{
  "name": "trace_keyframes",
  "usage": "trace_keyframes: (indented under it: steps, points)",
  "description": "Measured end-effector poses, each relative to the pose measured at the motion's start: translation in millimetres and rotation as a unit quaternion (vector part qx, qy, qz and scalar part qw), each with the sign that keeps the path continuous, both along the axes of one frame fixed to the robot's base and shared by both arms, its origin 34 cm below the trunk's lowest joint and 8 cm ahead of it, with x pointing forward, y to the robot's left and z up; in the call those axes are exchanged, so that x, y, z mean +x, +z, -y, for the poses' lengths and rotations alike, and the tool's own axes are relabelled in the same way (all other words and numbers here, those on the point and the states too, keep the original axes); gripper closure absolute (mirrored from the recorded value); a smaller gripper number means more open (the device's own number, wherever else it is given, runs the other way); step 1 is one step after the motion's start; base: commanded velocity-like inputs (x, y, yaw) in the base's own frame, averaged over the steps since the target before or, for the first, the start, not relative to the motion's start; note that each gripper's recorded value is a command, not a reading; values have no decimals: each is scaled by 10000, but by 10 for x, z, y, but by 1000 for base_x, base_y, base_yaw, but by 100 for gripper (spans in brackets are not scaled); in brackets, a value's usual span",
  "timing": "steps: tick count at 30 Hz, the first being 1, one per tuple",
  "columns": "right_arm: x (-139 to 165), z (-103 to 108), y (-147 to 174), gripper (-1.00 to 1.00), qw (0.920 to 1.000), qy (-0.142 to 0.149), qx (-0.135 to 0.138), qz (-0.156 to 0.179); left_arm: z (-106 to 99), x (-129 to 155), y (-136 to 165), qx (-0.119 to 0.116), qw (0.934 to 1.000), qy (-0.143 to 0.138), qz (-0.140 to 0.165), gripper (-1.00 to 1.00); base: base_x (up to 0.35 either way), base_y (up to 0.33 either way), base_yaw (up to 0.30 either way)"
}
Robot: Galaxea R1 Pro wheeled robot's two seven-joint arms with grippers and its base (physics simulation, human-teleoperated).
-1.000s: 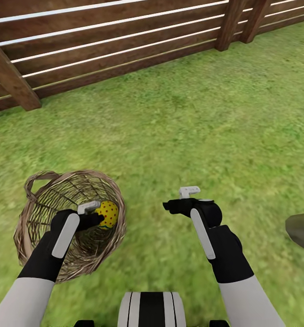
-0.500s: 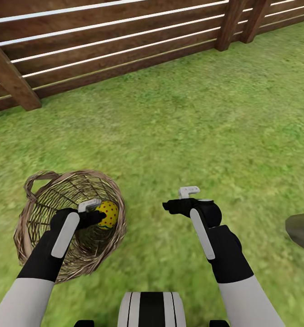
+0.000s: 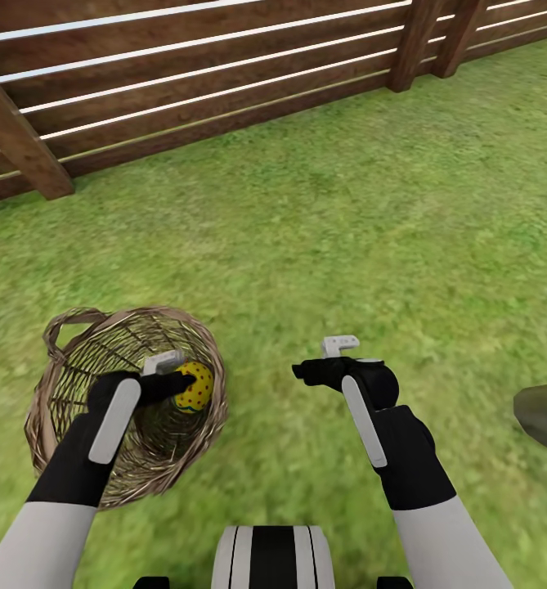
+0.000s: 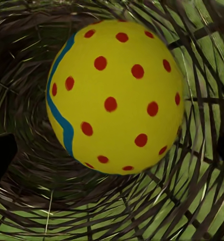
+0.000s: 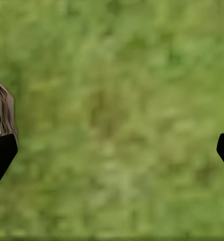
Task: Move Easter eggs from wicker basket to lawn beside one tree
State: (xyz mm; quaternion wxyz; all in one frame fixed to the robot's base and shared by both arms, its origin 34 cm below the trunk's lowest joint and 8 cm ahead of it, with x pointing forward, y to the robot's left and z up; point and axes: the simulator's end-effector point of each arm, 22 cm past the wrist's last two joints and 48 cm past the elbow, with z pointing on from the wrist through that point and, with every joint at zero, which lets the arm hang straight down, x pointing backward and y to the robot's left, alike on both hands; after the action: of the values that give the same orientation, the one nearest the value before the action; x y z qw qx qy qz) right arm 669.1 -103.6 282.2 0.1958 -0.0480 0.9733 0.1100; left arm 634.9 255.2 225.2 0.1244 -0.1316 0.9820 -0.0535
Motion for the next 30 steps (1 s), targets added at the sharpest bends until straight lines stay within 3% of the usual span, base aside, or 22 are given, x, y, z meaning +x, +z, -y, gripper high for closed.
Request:
trace_keyframes:
  steps: [10, 20, 30]
  points:
    - [-6, -42, 9, -100, 10000, 60, 5, 12, 9, 135, 151, 1, 9997, -24, 244, -100, 0, 0, 0]
    - [-103, -52, -238, -100, 9998, 74, 6, -191, 0, 164, -9, 17, 9998, -21, 182, -100, 0, 0, 0]
    - [-105, -82, -230, -100, 9998, 107, 16, -183, -2, 205, 16, 19, 9997, -18, 224, -100, 1, 1, 0]
